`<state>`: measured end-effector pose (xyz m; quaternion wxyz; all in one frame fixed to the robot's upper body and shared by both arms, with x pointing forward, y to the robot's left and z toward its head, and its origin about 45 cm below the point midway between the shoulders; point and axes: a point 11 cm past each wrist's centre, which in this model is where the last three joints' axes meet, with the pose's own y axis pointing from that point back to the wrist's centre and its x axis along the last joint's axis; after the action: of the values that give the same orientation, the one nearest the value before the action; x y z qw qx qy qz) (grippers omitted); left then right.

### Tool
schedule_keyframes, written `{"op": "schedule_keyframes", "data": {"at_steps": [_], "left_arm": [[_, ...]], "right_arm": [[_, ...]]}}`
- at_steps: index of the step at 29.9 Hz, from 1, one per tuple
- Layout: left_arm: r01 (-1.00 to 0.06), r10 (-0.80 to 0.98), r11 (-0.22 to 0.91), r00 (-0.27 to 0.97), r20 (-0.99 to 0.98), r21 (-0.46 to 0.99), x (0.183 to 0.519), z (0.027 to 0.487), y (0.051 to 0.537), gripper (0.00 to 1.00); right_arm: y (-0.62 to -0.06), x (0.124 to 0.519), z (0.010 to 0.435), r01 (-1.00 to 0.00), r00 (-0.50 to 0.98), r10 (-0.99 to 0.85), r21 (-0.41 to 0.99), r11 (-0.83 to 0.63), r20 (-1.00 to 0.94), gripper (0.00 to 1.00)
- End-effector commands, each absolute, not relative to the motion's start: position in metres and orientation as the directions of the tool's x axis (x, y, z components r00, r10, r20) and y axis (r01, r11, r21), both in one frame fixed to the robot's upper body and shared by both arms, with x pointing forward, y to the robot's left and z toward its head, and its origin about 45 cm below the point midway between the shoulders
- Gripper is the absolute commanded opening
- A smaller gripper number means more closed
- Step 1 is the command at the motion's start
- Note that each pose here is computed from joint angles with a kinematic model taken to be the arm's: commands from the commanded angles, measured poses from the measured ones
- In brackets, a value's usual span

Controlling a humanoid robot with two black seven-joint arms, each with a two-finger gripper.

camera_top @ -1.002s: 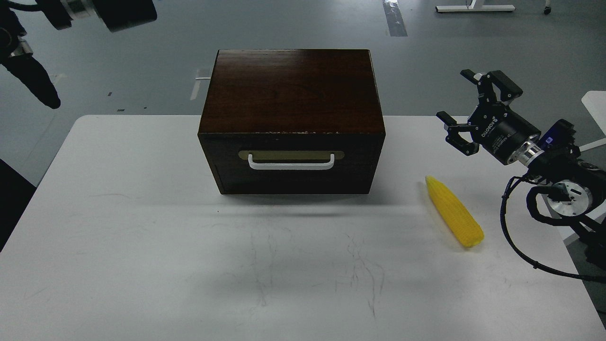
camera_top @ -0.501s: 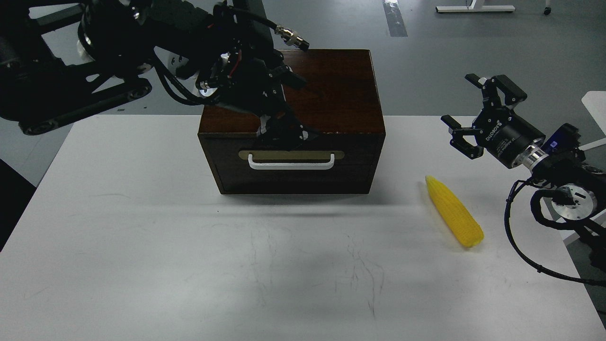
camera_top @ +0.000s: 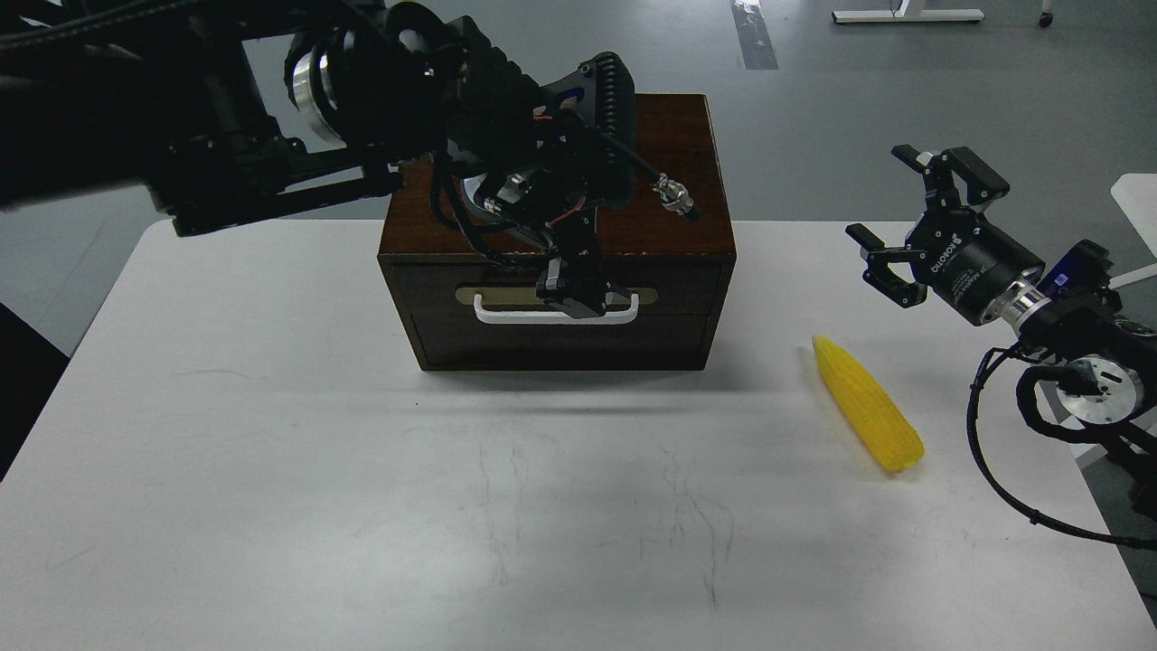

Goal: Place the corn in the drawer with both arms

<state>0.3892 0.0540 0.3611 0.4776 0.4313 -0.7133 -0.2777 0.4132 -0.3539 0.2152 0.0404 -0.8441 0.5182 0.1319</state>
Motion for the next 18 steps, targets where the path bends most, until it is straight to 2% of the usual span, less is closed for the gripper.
{"op": "schedule_keyframes", "data": {"at_steps": [1,18], "left_arm": [[-0.33,-0.887,0.462,-0.176,0.427,0.823,0.385,0.351,0.051,0.97],[-0.295,-0.928,0.372,-0.144,0.343,0.88,0.381,0.314,0.071,0.97]], "right_arm": [[-0.355,0.412,0.215,-0.889,0.425,-0.865,0.057,-0.454,-0.266,1.0],[-0.358,0.411,0.214,-0.893,0.418,-0.868,0.052,-0.447,-0.269,1.0]]}}
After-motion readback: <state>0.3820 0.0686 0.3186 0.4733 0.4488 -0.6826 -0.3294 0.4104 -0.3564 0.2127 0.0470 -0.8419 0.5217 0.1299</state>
